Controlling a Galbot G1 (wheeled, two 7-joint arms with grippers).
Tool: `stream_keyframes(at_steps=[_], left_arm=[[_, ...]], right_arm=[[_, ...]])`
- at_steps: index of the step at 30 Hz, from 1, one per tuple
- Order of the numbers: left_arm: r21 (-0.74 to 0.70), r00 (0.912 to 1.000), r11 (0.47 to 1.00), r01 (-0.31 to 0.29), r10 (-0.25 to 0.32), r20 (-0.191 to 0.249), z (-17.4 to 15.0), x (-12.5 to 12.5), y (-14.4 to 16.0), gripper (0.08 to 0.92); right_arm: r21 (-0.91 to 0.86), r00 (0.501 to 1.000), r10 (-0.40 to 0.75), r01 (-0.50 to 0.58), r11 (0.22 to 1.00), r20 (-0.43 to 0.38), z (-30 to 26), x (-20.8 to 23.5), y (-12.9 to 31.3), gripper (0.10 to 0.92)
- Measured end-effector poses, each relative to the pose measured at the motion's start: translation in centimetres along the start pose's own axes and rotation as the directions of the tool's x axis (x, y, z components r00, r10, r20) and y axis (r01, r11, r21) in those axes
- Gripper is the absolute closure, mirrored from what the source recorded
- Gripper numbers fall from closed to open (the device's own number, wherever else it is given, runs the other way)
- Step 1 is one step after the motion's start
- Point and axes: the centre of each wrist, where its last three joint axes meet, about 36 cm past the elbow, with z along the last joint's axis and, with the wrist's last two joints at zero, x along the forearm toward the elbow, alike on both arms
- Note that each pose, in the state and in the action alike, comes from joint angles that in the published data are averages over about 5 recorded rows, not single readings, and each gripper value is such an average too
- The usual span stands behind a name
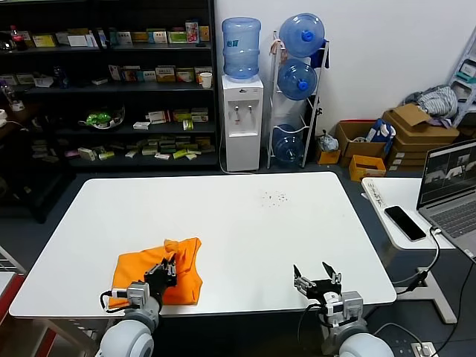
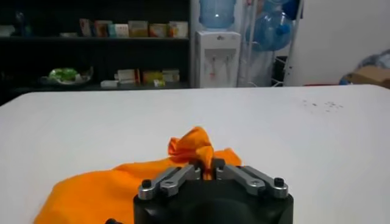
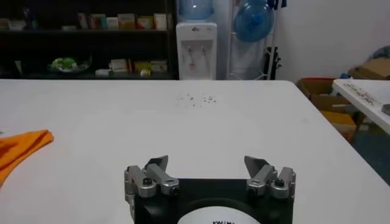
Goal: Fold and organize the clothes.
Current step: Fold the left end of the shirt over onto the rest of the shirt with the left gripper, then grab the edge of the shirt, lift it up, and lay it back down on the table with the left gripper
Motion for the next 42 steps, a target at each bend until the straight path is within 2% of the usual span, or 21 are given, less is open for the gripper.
stream_keyframes(at_steps=[4, 7, 13, 18, 23, 28, 42], left_arm=[[0.002, 1.0, 1.0, -0.009, 0.009, 0.0, -0.6, 0.7, 0.0, 0.647], [0.004, 1.0, 1.0, 0.001, -0.001, 0.002, -1.1, 1.8, 1.4, 0.561], [-0.017, 0.9976, 0.998, 0.063, -0.063, -0.028, -0.4, 3.6, 7.7, 0.387], [-0.039, 0.9922, 0.994, 0.106, -0.108, -0.062, 1.6, 4.0, 12.5, 0.242], [-0.036, 0.9887, 0.991, 0.126, -0.128, -0.078, 3.4, 3.7, 14.9, 0.18], [-0.026, 0.9878, 0.99, 0.136, -0.137, -0.074, 4.4, 3.1, 15.6, 0.198], [0.0, 0.987, 0.99, 0.142, -0.141, -0.077, 6.6, 1.8, 14.7, 0.588]], right_arm=[[-0.003, 1.0, -0.001, 0.001, 1.0, 0.0, -0.1, -0.3, 0.0, 0.2], [-0.006, 1.0, -0.004, 0.004, 1.0, 0.0, -0.1, -0.5, 0.0, 0.2], [-0.013, 1.0, -0.015, 0.015, 1.0, 0.0, -0.1, -1.1, 0.6, 0.2], [-0.013, 1.0, -0.025, 0.025, 1.0, -0.004, -0.1, -1.5, 1.0, 0.2], [-0.009, 1.0, -0.025, 0.025, 1.0, -0.005, -0.2, -1.6, 1.0, 0.2], [-0.009, 1.0, -0.025, 0.025, 1.0, -0.008, 0.0, -1.5, 1.0, 0.2], [-0.01, 1.0, -0.027, 0.027, 1.0, -0.007, 0.0, -1.2, 1.2, 0.2]])
